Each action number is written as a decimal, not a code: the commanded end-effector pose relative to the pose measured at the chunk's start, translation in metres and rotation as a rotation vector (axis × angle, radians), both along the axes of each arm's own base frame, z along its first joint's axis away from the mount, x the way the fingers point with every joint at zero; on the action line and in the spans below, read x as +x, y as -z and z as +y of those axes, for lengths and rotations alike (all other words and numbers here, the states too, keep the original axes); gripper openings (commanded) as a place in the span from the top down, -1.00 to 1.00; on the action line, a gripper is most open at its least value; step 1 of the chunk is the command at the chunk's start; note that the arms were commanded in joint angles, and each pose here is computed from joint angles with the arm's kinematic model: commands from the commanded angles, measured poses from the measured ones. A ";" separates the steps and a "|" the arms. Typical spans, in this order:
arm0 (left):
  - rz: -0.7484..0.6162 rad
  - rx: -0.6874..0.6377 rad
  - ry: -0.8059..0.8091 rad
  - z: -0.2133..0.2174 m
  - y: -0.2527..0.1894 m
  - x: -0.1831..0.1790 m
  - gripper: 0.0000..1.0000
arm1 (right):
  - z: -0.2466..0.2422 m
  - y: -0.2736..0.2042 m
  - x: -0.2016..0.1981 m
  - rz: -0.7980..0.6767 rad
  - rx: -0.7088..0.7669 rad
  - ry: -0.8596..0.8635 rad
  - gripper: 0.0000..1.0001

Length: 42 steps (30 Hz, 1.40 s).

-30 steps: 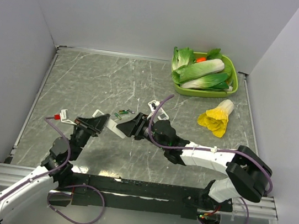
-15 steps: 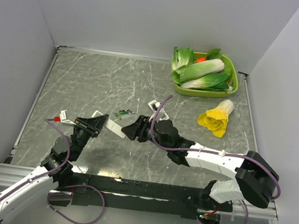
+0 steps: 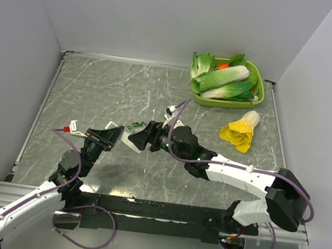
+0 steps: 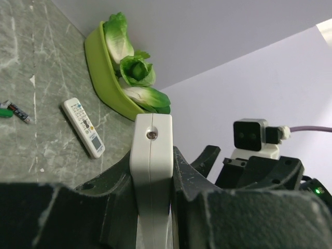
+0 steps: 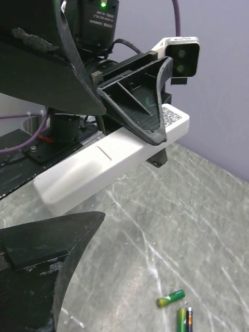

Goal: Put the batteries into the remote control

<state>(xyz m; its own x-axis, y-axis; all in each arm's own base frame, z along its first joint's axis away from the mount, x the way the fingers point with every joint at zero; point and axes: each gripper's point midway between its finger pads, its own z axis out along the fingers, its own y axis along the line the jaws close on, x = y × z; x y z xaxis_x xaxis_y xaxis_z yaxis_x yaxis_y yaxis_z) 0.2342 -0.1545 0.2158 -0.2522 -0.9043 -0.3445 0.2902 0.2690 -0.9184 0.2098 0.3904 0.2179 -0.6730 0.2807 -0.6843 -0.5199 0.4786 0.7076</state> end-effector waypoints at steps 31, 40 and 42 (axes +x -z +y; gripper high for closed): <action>-0.074 -0.055 -0.048 0.018 0.013 -0.011 0.96 | 0.001 0.056 -0.004 0.108 -0.155 -0.021 -0.19; -0.067 -0.072 -0.086 0.025 0.012 -0.008 0.96 | -0.008 0.074 -0.007 0.131 -0.235 -0.018 -0.19; -0.066 -0.074 -0.093 0.026 0.012 -0.008 0.96 | -0.008 0.074 -0.008 0.131 -0.234 -0.021 -0.19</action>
<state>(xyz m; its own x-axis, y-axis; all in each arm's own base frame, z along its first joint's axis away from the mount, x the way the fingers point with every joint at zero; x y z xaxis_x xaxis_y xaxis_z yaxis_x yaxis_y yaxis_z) 0.2288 -0.1381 0.2271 -0.1775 -0.9146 -0.3632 0.3193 0.2956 -0.9004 0.2074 0.4032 0.1898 -0.7351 0.2118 -0.6441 -0.4836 0.5021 0.7170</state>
